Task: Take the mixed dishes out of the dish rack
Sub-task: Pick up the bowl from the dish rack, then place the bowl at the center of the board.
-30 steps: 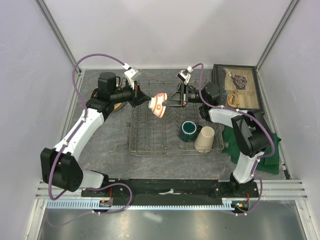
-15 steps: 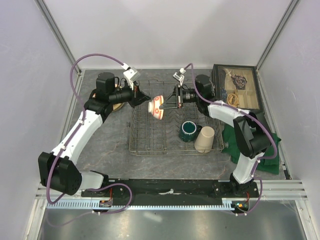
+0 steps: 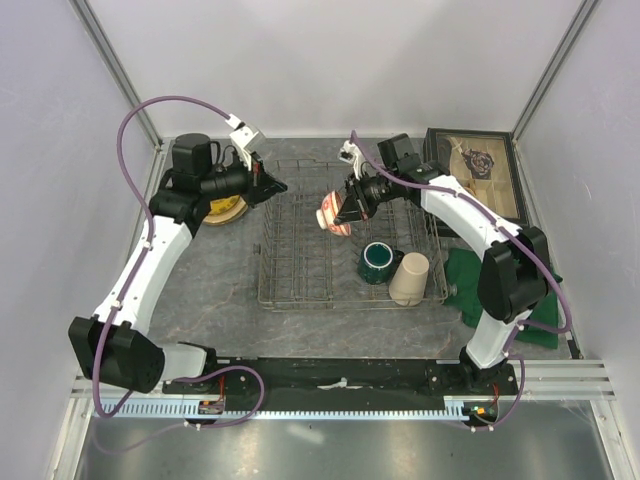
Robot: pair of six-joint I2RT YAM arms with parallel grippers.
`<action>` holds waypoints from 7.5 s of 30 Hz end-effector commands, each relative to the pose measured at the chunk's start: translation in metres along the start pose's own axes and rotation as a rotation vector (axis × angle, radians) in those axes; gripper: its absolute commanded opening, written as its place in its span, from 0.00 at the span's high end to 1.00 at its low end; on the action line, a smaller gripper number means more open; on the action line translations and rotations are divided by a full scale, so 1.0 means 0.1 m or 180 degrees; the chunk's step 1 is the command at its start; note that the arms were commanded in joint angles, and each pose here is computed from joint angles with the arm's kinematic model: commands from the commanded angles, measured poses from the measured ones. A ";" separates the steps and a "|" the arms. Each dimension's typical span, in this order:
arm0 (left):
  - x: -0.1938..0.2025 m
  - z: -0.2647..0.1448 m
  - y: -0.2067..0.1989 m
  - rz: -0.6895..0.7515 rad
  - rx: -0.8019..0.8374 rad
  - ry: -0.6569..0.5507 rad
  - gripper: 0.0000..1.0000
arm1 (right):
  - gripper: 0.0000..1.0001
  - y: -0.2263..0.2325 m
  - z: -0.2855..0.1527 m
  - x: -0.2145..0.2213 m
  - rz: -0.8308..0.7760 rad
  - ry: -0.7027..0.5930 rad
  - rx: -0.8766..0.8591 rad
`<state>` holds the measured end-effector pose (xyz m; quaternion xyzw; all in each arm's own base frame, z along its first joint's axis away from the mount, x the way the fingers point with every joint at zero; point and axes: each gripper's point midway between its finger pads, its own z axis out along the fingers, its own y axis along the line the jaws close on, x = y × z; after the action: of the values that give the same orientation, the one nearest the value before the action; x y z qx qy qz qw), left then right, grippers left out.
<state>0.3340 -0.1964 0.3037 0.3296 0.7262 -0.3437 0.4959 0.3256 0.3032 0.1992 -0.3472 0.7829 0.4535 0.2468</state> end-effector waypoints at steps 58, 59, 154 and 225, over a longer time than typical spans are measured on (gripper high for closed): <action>0.65 0.03 -0.07 0.0119 0.0010 0.2442 0.34 | 1.00 0.95 0.21 0.34 -0.4072 0.1842 0.1318; 0.67 0.05 -0.08 0.0120 0.0023 0.2459 0.34 | 1.00 0.96 0.22 0.34 -0.4076 0.1840 0.1309; 1.06 -1.23 0.67 -0.0576 -0.0709 0.2699 0.98 | 0.35 0.64 -0.16 0.32 -0.3600 0.1438 0.1710; 2.57 -2.01 2.59 -0.1482 -0.1833 0.2583 0.98 | 0.34 0.42 -0.07 0.62 -0.3470 0.1578 0.1684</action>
<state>0.3607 0.1360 0.0625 0.1185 0.9784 -0.0945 0.1403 0.2523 0.2918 0.1677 -0.7307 0.6086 -0.0422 0.3064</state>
